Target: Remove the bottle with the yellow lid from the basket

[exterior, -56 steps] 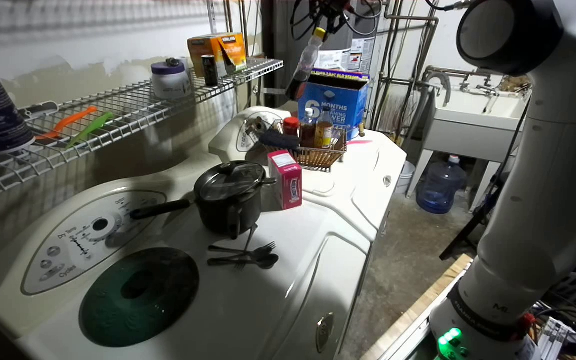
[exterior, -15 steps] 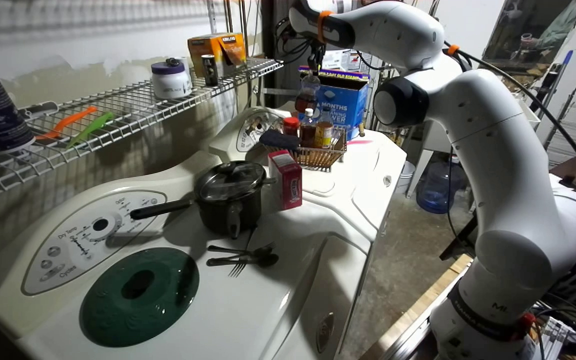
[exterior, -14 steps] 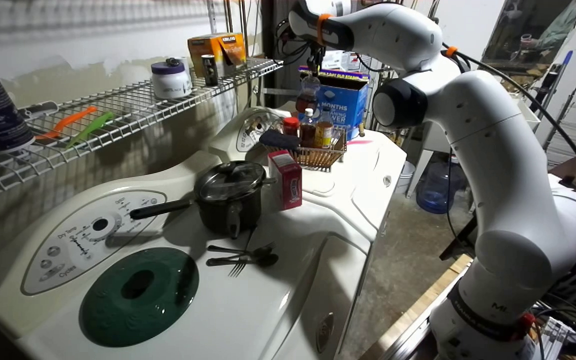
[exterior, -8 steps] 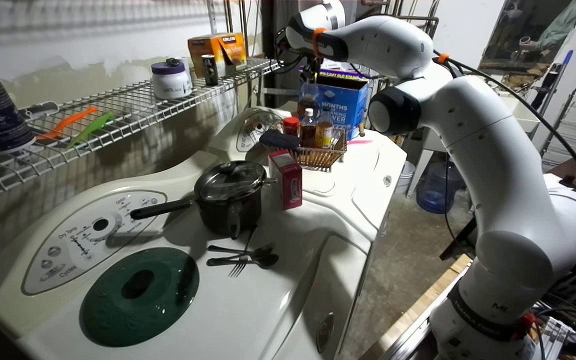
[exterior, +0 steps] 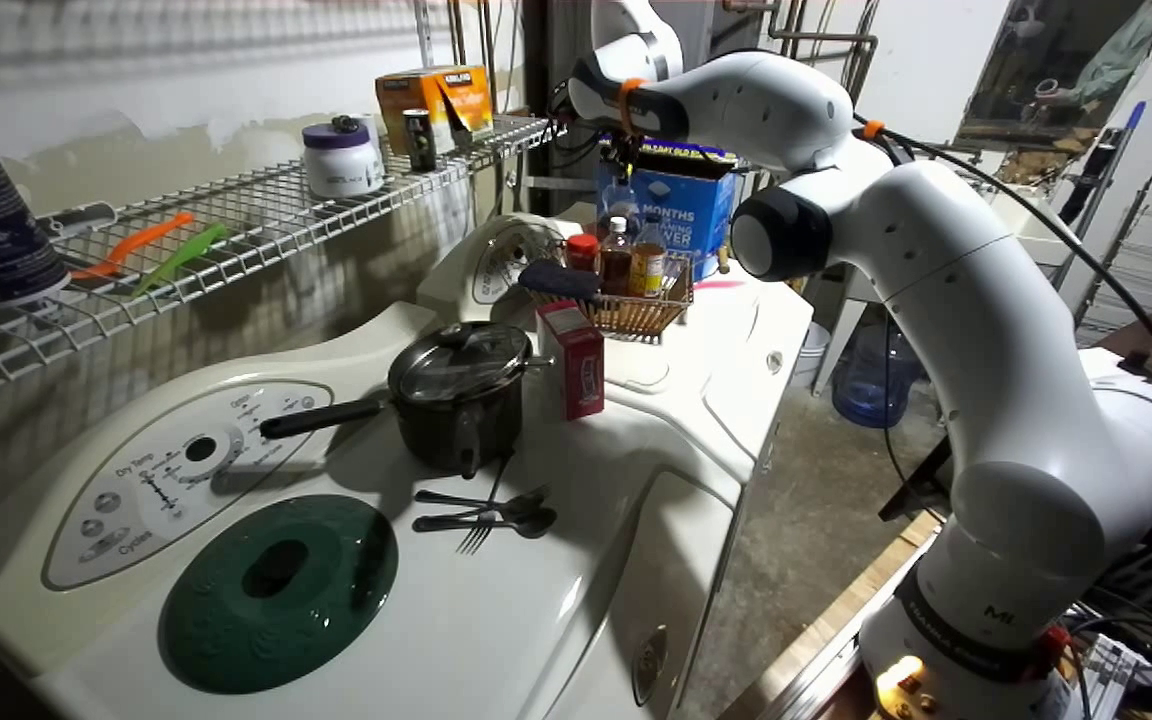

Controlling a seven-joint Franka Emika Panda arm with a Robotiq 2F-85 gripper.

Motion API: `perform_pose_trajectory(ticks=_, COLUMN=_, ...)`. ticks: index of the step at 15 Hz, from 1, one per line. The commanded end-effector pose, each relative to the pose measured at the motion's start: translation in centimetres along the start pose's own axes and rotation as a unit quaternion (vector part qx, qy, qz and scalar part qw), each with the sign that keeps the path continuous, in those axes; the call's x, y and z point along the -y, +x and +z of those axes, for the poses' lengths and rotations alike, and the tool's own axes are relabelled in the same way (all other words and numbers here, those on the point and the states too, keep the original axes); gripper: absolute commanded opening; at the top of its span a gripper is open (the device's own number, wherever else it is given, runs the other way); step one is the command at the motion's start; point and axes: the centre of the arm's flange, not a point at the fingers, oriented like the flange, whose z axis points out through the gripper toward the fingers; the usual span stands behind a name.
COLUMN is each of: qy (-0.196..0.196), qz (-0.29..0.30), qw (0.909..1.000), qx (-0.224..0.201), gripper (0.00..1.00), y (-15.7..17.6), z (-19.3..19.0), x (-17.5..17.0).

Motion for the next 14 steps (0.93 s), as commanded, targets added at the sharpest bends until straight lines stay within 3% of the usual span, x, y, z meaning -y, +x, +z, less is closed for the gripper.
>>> perform_pose_trajectory(ticks=1, qy=0.025, qz=0.005, qw=0.9997, qx=-0.004, gripper=0.51, y=-6.0, z=0.0, x=4.4)
perform_pose_trajectory(ticks=3, qy=0.027, qz=0.003, qw=0.9996, qx=-0.006, gripper=0.7, y=-5.9, z=0.2, x=4.4)
perform_pose_trajectory(ticks=7, qy=0.037, qz=0.003, qw=0.9993, qx=0.001, gripper=0.98, y=-5.7, z=-1.3, x=5.2)
perform_pose_trajectory(ticks=9, qy=0.036, qz=-0.012, qw=0.9993, qx=-0.005, gripper=1.0, y=-5.6, z=-2.5, x=5.4)
perform_pose_trajectory(ticks=11, qy=0.037, qz=-0.053, qw=0.9971, qx=-0.039, gripper=1.0, y=-5.2, z=-4.1, x=5.6)
perform_pose_trajectory(ticks=14, qy=0.045, qz=-0.131, qw=0.9876, qx=-0.074, gripper=1.0, y=-2.7, z=-6.9, x=5.5)
